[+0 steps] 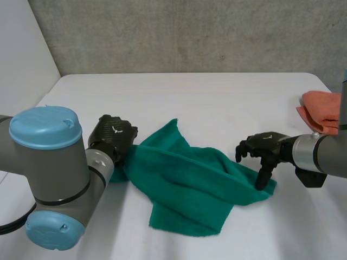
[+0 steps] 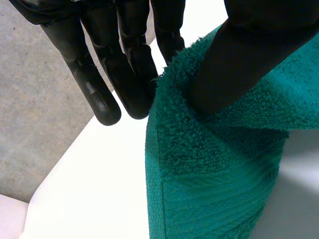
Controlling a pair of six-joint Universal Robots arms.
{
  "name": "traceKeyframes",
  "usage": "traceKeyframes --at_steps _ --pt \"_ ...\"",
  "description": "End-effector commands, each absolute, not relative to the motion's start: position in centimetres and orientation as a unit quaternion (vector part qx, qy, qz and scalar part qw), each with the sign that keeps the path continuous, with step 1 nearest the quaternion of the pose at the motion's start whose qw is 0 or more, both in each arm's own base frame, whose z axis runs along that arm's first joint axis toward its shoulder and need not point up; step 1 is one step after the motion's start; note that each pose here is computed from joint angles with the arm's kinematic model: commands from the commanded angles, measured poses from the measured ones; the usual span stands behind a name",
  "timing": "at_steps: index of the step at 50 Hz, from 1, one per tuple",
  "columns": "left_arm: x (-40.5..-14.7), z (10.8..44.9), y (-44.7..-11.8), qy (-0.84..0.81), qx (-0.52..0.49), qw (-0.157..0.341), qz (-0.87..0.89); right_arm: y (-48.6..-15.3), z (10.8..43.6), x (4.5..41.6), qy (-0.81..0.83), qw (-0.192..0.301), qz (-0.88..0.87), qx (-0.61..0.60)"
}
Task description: Fold the laundry.
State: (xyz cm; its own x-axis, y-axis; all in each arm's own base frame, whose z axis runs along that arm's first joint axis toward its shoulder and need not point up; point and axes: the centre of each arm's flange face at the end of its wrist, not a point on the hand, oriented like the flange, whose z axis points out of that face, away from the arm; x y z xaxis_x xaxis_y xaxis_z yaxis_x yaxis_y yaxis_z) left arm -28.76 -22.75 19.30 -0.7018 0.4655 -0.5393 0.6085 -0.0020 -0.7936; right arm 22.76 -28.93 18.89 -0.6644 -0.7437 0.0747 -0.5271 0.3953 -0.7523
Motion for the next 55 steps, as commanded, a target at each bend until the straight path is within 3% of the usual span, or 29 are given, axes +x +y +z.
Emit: traceKeyframes --at_steps 1,6,10,12,20,43,50,53,55 --pt "-28.2 19.3 -23.2 0.708 0.376 0.066 -0.595 -29.4 19.4 22.1 0.821 0.132 -0.403 -0.381" --pt "-27.6 19.3 -24.1 0.712 0.367 0.074 -0.594 -30.1 20.2 20.3 0.829 0.120 -0.414 -0.356" --pt "-27.4 19.4 -24.3 0.713 0.363 0.077 -0.594 -29.2 21.0 18.5 0.837 0.115 -0.418 -0.333" --pt "-27.4 19.4 -24.4 0.713 0.362 0.077 -0.595 -28.0 19.9 18.1 0.849 0.130 -0.397 -0.324" --pt "-27.3 19.4 -24.5 0.714 0.361 0.078 -0.595 -25.7 15.8 18.3 0.863 0.178 -0.390 -0.269" --pt "-27.3 19.6 -24.3 0.713 0.360 0.076 -0.596 -25.9 12.4 21.4 0.817 0.199 -0.471 -0.266" --pt "-27.1 20.7 -24.0 0.708 0.354 0.075 -0.606 -26.8 13.2 21.6 0.807 0.185 -0.491 -0.271" --pt "-27.0 22.2 -23.8 0.697 0.346 0.075 -0.623 -27.8 15.7 21.6 0.783 0.171 -0.528 -0.281" --pt "-26.8 23.8 -23.5 0.686 0.338 0.075 -0.640 -28.1 19.6 21.6 0.756 0.155 -0.563 -0.295"
